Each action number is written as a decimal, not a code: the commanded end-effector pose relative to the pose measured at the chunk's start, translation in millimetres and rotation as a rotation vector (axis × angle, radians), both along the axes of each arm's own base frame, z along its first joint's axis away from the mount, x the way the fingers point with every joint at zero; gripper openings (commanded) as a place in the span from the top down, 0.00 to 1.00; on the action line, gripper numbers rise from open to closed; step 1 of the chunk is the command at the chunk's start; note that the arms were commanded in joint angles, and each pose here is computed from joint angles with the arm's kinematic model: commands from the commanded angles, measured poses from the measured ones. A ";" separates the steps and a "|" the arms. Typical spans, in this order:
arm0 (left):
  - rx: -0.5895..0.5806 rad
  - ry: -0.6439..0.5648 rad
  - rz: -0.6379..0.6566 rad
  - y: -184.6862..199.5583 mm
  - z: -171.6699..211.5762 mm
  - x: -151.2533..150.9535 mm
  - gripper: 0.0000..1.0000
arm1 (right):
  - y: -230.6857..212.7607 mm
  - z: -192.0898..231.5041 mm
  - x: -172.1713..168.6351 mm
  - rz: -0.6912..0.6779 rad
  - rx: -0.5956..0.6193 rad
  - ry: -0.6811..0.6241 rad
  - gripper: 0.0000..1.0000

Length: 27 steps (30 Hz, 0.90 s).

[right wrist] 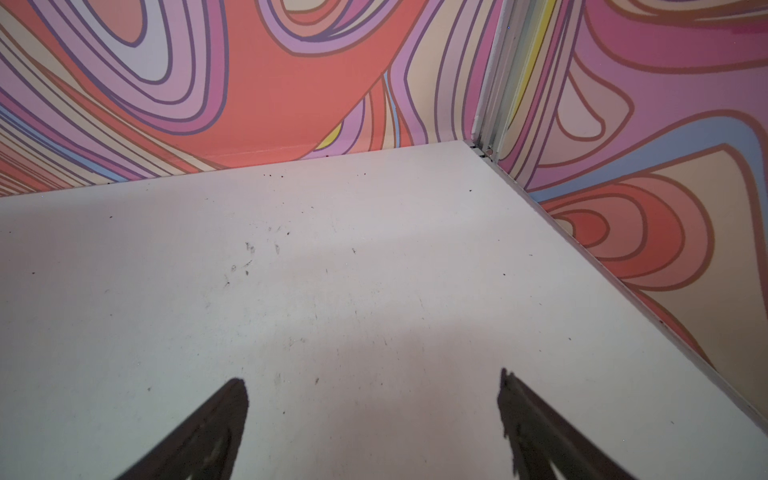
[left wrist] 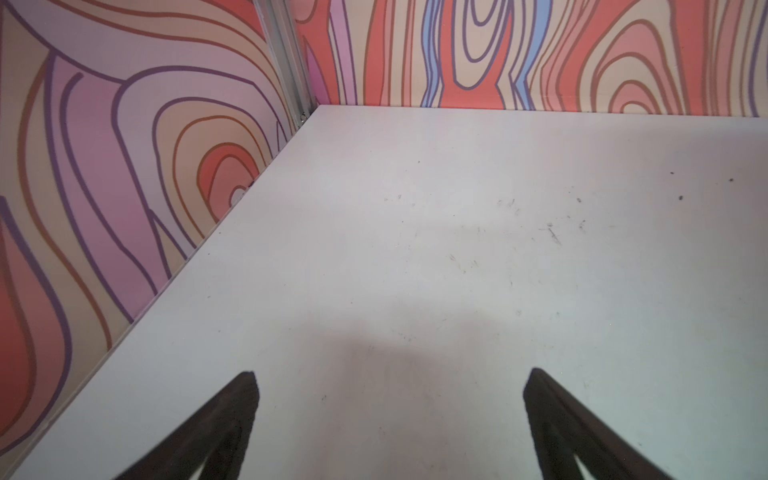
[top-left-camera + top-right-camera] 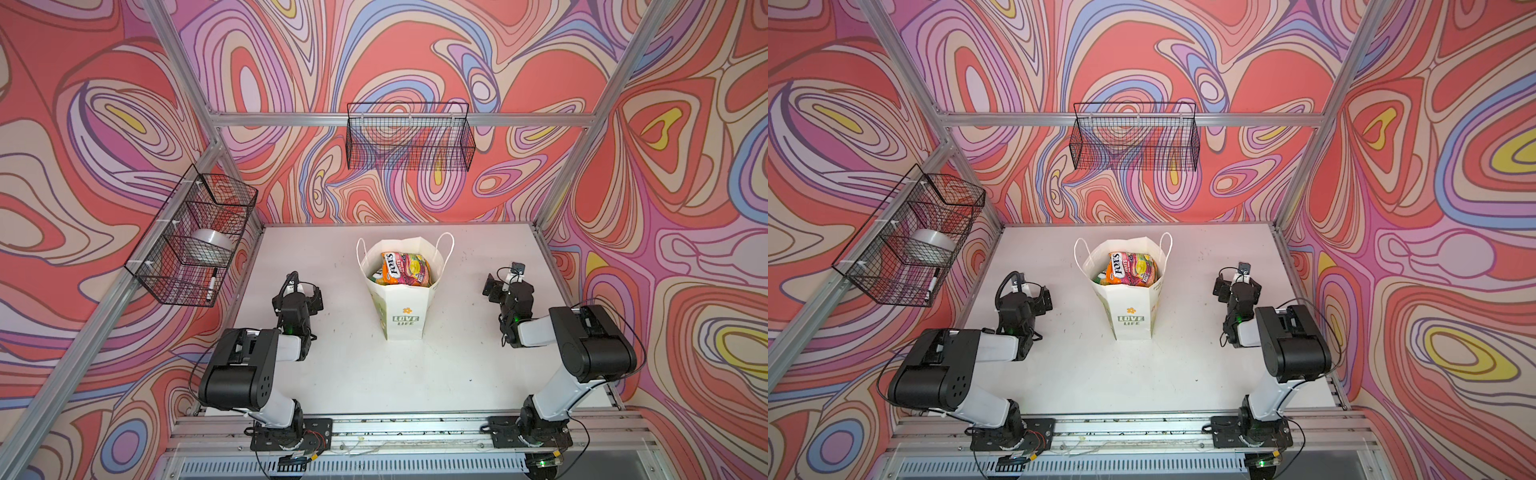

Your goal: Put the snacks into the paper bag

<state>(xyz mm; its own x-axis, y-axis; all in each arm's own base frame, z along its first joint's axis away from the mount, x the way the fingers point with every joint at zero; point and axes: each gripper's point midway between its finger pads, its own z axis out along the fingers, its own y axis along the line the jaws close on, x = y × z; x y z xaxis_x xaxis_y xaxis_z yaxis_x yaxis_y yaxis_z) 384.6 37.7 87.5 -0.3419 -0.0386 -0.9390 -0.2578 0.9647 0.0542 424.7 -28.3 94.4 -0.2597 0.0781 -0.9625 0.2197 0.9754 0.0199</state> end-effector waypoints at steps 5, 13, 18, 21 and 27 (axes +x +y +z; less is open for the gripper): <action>-0.028 -0.008 -0.033 -6.5 3.3 1.9 0.00 | 0.9 -1.5 -1.1 0.011 -0.003 -0.004 0.02; -0.020 -0.010 -0.064 -11.2 3.2 3.9 0.00 | 1.2 -1.6 -1.1 0.012 -0.004 -0.003 0.02; -0.018 -0.013 -0.063 -11.0 3.4 4.4 0.00 | 1.3 -1.9 -1.3 0.012 -0.003 -0.003 0.01; -0.020 -0.011 -0.062 -11.0 3.0 4.6 0.00 | 1.1 -1.6 -1.2 0.011 -0.004 -0.003 0.01; -0.019 -0.002 -0.096 -16.0 1.8 6.0 0.00 | 1.0 -2.0 -1.4 0.012 -0.004 -0.002 0.01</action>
